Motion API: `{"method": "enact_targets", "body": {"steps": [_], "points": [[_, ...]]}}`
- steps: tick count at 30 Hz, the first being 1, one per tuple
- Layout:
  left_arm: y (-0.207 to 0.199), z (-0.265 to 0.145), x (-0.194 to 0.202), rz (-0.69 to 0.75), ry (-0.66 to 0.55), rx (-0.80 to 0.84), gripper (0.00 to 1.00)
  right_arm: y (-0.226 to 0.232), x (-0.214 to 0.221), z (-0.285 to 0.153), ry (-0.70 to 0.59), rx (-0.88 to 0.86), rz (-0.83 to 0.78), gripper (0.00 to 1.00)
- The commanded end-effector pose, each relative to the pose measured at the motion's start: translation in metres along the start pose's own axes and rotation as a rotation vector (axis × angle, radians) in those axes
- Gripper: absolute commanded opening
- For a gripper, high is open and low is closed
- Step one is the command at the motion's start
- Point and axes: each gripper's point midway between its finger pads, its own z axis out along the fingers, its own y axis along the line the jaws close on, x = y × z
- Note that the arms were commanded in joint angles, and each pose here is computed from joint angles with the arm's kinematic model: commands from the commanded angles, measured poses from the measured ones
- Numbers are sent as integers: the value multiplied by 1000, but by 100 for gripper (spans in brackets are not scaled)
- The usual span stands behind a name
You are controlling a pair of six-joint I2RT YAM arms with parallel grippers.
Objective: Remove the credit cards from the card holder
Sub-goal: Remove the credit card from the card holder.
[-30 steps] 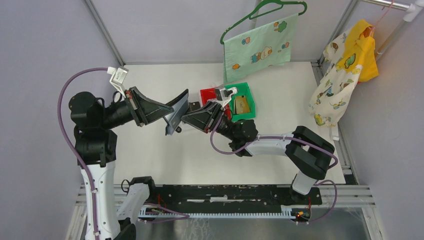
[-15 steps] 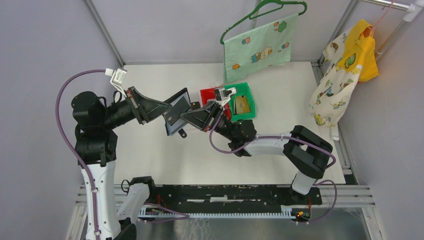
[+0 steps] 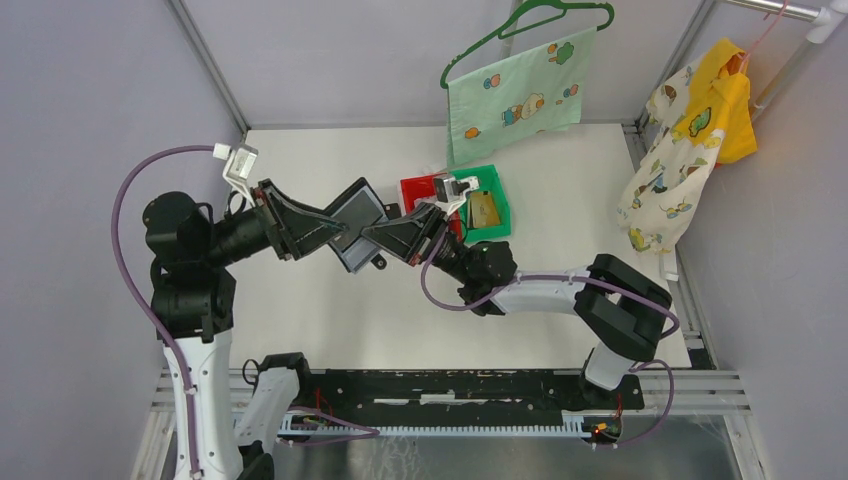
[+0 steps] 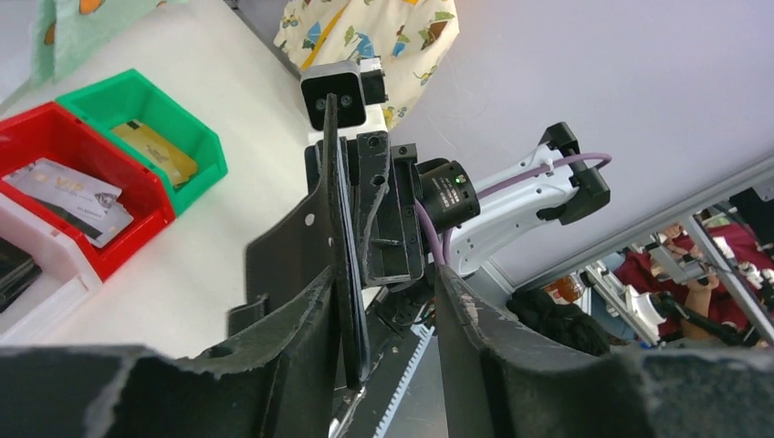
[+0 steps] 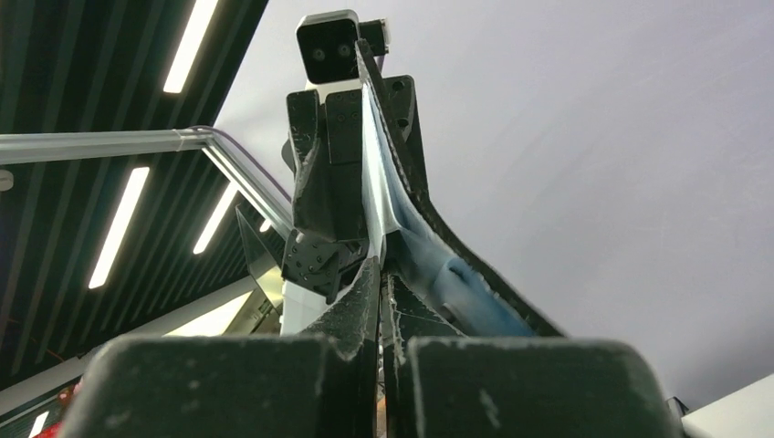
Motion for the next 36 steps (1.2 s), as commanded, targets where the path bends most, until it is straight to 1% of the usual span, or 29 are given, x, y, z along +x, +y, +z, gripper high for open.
{"method": "enact_targets", "body": {"steps": [1, 7, 9, 10, 12, 13, 14, 15, 17, 19, 20, 21, 23, 25, 28, 31, 36], "points": [[-32, -7, 2, 128, 2, 117, 45, 95, -39, -3, -149, -310, -89, 0], [-36, -9, 9, 137, 27, 150, 35, 97, -46, -2, -174, -304, -100, 0], [-36, -10, 10, 136, 32, 154, 33, 97, -47, -2, -181, -303, -99, 0], [-36, -10, 11, 133, 32, 152, 33, 98, -47, -2, -181, -304, -99, 0], [-34, -9, 10, 135, 22, 142, 38, 99, -45, 0, -172, -305, -105, 0], [-33, -9, 9, 136, 16, 135, 39, 98, -43, 1, -165, -302, -107, 0], [-31, -8, 8, 132, 10, 126, 37, 99, -41, 2, -159, -302, -108, 0], [-27, -7, 6, 127, 1, 112, 32, 98, -38, 3, -149, -301, -105, 0], [-19, -5, 0, 122, -22, 71, 18, 97, -32, 5, -128, -304, -102, 0], [-12, -3, -5, 115, -32, 31, 5, 95, -26, 6, -111, -303, -98, 0], [-11, -2, -7, 110, -33, 25, 2, 94, -23, 5, -99, -302, -95, 0], [-11, -2, -8, 106, -34, 24, 2, 93, -21, 4, -91, -300, -92, 4], [-15, -2, -9, 96, -34, 39, 2, 93, -19, 2, -85, -308, -84, 19], [-19, -2, -10, 90, -34, 64, 2, 93, -18, 0, -82, -317, -80, 23], [-22, -2, -9, 80, -23, 82, 2, 96, -17, 3, -74, -333, -80, 32], [-21, -2, -7, 71, -15, 86, 2, 97, -18, 9, -72, -338, -82, 37], [-23, -3, -1, 77, 4, 106, 2, 96, -20, 15, -83, -355, -60, 39]]}}
